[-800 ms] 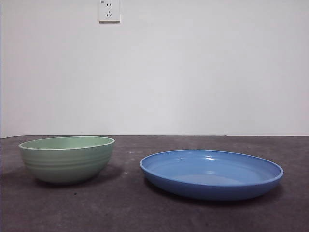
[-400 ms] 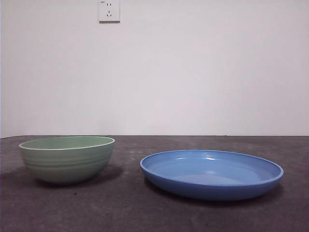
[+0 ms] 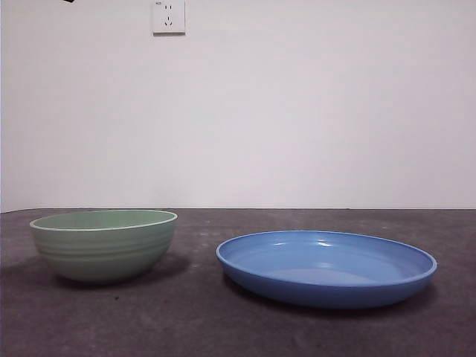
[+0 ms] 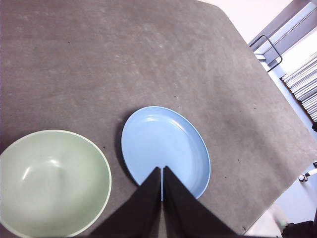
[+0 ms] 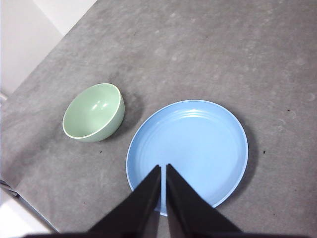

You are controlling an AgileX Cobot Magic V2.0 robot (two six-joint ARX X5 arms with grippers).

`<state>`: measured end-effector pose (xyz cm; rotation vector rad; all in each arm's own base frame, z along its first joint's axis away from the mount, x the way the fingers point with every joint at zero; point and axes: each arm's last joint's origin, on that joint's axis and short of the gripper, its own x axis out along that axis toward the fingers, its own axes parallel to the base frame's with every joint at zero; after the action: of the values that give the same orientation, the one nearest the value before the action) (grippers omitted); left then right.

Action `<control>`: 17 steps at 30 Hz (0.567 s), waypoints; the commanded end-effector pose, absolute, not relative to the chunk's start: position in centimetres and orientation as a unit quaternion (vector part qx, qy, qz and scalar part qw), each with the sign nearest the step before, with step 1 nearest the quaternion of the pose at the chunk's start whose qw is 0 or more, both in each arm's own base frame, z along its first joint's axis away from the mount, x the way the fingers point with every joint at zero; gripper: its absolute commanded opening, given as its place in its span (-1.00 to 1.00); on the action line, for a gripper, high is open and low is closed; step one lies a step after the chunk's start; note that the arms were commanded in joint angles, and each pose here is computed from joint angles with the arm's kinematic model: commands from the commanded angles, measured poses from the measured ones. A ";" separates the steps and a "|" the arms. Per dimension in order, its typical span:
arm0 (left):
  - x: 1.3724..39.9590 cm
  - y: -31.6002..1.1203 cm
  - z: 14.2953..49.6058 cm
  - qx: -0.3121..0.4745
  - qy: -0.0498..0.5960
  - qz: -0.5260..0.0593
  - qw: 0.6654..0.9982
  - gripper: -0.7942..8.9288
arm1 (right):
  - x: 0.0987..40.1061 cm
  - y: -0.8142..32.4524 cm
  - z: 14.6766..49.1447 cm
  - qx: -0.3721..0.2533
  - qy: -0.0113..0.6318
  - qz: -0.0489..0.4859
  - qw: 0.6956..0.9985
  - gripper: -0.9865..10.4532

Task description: Place the green bowl on the blue plate

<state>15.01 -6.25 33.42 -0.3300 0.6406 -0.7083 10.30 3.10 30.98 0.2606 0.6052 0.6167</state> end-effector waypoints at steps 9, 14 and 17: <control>14.7 -6.2 33.3 -0.131 0.325 -0.348 0.870 -0.75 | 10.2 3.2 31.6 0.113 0.279 0.314 0.900 -0.60; 14.5 -6.2 33.1 -0.132 0.340 -0.344 0.865 -0.18 | 10.3 3.2 31.6 0.113 0.278 0.314 0.901 -0.11; 14.5 -6.2 33.1 -0.132 0.342 -0.343 0.865 0.32 | 10.2 3.2 31.6 0.114 0.278 0.315 0.900 0.07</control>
<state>14.46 -6.08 32.52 -0.2919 0.7371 -0.7001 10.28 3.14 31.00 0.2501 0.6002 0.6386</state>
